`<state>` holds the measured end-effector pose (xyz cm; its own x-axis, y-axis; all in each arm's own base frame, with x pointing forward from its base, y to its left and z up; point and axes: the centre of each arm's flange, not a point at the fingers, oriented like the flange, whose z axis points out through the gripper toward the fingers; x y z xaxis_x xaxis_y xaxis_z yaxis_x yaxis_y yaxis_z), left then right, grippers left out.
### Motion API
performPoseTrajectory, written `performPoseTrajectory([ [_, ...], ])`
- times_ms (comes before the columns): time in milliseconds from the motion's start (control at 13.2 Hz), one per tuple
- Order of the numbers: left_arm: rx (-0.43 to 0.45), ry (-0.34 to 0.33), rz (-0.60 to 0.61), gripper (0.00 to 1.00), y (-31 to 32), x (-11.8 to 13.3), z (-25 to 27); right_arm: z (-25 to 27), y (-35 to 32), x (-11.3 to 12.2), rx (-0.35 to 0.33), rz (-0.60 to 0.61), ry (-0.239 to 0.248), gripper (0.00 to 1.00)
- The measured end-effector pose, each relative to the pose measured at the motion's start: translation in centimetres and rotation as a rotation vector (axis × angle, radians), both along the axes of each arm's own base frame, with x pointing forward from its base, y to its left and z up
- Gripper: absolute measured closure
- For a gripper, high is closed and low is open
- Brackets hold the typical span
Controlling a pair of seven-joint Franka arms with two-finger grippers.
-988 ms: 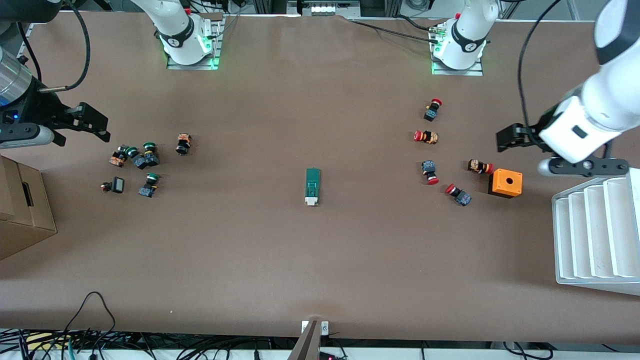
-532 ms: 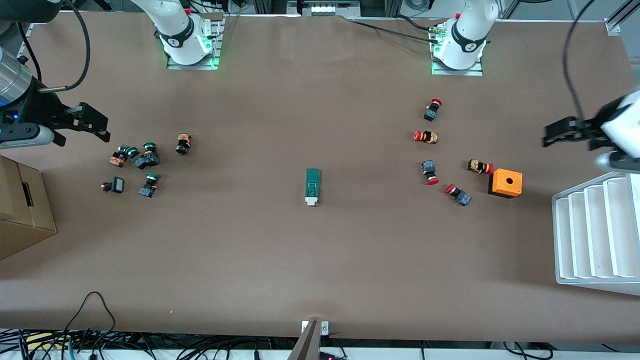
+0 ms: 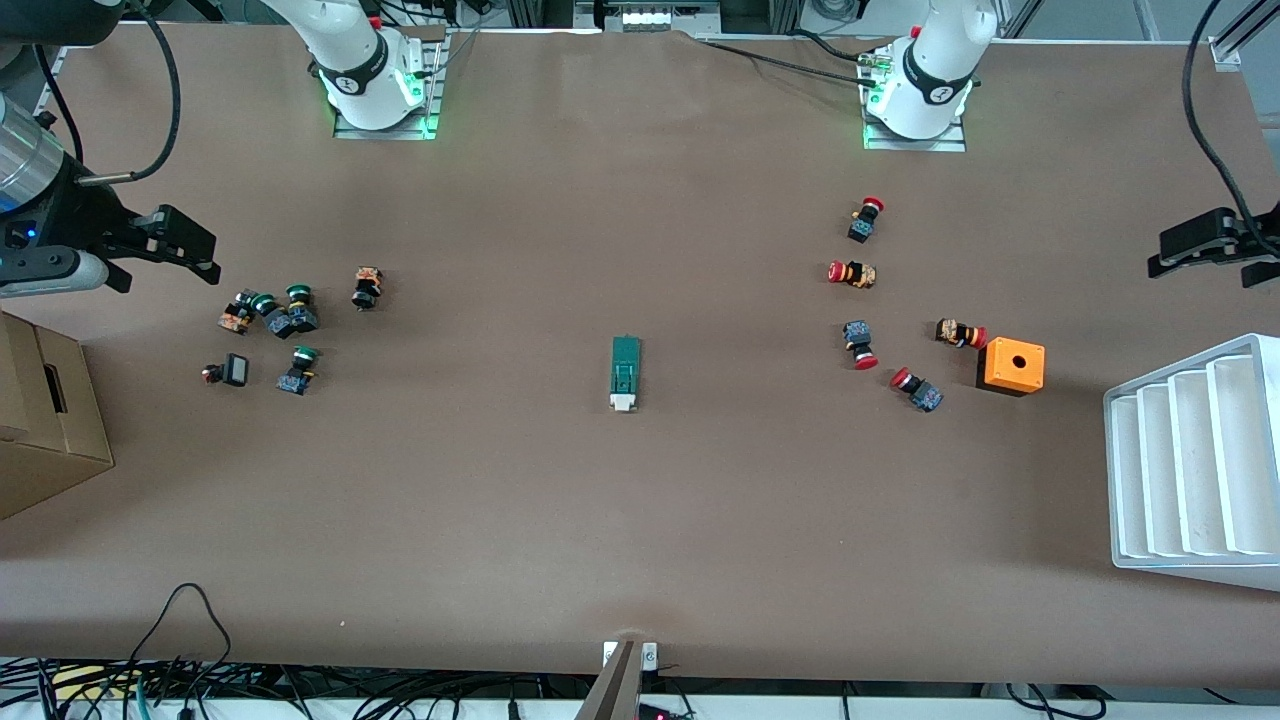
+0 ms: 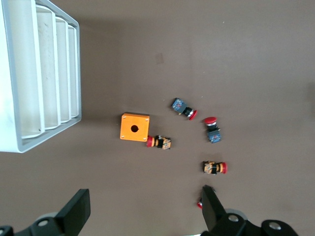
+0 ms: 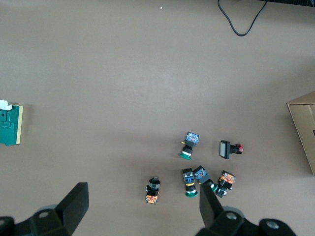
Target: Close load switch with both arms
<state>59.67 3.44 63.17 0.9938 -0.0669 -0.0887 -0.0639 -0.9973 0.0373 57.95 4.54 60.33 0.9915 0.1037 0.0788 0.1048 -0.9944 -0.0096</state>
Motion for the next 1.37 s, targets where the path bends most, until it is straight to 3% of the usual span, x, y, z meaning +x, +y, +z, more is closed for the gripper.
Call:
performPoseTrajectory([
  [456, 0.010, -0.030, 0.094, 0.00, -3.4, -1.3, 2.4, 0.0, 0.0, 0.0, 0.000, 0.000, 0.000, 0.00],
  [1368, -0.041, 0.025, 0.092, 0.00, -6.3, -1.9, 1.9, 0.1, 0.0, 0.0, 0.000, 0.000, -0.001, 0.00],
])
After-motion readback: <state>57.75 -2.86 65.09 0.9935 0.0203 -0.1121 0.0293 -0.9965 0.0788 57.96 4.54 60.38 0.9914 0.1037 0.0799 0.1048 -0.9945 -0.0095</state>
